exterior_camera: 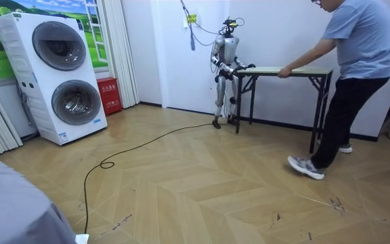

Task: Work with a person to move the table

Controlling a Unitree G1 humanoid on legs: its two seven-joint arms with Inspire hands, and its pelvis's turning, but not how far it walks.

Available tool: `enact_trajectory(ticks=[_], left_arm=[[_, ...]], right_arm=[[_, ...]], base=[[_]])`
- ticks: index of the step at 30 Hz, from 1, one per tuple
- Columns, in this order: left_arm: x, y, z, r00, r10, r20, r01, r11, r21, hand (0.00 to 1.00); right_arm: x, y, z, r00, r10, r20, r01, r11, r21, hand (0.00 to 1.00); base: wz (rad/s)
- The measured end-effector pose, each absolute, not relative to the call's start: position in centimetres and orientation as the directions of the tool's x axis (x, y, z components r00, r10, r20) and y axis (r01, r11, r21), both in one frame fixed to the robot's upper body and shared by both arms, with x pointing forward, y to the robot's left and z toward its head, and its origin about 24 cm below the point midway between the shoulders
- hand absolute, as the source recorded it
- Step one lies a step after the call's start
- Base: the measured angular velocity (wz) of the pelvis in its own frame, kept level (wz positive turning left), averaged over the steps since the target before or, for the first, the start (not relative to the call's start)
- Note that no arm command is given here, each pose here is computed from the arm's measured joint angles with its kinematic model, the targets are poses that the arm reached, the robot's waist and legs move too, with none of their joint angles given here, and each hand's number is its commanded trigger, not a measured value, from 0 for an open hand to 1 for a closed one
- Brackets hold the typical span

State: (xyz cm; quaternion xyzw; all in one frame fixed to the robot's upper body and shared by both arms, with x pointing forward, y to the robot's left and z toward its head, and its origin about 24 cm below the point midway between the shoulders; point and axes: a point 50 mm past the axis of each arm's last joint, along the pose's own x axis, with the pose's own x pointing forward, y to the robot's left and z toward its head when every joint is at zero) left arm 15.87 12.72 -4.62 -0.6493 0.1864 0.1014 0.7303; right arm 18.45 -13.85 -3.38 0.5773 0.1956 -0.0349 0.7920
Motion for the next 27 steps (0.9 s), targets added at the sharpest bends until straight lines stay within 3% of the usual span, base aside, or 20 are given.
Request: enact_trajectory(ticks=[6,13,27], left_arm=[[15.97,12.73,-4.57,0.912,-0.090,-0.400,-0.387,0.137,-0.912,1.00],[16.13,12.14,-4.78,0.905,-0.122,-0.408,-0.389,0.154,-0.908,1.00],[16.10,12.91,-4.93,0.900,-0.110,-0.423,-0.400,0.182,-0.898,1.00]], right_arm=[[18.46,-13.77,-3.38,0.921,0.169,-0.350,0.283,0.326,0.902,1.00],[18.15,-14.16,-3.70,0.920,0.145,-0.364,0.306,0.314,0.899,1.00],[17.84,-13.96,-4.23,0.906,0.160,-0.392,0.336,0.294,0.895,1.00]], base=[[0.35],[0.77],[0.04]])
